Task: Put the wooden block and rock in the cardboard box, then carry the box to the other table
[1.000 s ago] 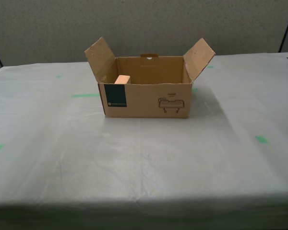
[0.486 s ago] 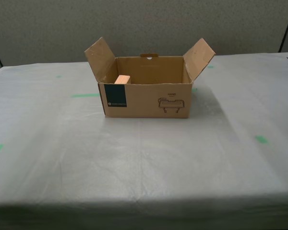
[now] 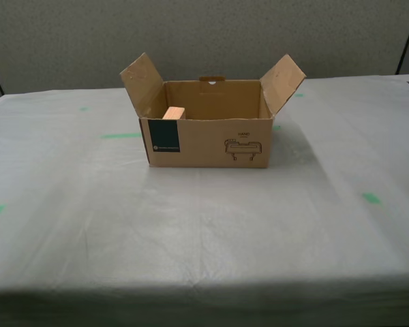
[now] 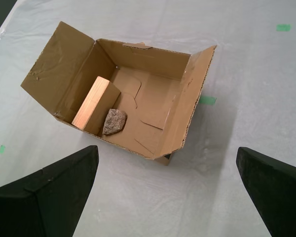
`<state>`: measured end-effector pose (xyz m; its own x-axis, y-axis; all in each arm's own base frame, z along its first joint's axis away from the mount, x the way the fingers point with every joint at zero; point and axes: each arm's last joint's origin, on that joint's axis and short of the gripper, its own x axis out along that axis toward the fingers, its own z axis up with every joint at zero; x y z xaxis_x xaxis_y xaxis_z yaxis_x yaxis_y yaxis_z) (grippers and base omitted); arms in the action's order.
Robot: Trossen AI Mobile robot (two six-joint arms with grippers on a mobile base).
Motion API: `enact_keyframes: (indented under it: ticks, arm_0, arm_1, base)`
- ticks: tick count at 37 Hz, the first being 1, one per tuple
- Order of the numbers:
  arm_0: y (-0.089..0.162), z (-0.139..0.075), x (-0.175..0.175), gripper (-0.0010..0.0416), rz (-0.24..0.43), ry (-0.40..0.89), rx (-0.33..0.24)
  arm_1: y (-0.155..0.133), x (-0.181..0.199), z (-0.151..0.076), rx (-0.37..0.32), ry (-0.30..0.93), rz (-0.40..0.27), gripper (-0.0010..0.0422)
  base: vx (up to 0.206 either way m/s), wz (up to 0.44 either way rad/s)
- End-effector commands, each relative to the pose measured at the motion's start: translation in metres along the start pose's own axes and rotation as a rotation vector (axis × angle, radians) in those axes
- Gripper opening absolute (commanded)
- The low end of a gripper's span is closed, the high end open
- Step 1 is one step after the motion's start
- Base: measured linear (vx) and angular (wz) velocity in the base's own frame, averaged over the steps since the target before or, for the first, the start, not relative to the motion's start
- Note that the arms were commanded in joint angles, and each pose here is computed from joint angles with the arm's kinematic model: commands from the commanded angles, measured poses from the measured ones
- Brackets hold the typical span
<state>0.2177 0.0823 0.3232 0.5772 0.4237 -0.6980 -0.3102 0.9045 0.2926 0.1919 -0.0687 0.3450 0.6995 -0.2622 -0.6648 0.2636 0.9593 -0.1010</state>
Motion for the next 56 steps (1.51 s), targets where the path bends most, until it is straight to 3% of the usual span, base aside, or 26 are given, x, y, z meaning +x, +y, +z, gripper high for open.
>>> enact_keyframes:
  ticks: [1, 56]
  arm_0:
    - [0.0000, 0.0004, -0.0001, 0.0390, -0.001, -0.002, 0.000]
    - [0.0000, 0.0004, -0.0001, 0.0390, -0.001, -0.002, 0.000]
  arm_1:
    - [0.0001, -0.0003, 0.0004, 0.002, -0.002, 0.002, 0.0286]
    - [0.0000, -0.0003, 0.0004, 0.002, -0.002, 0.001, 0.0286]
  base:
    - [0.000, 0.000]
    - [0.000, 0.000]
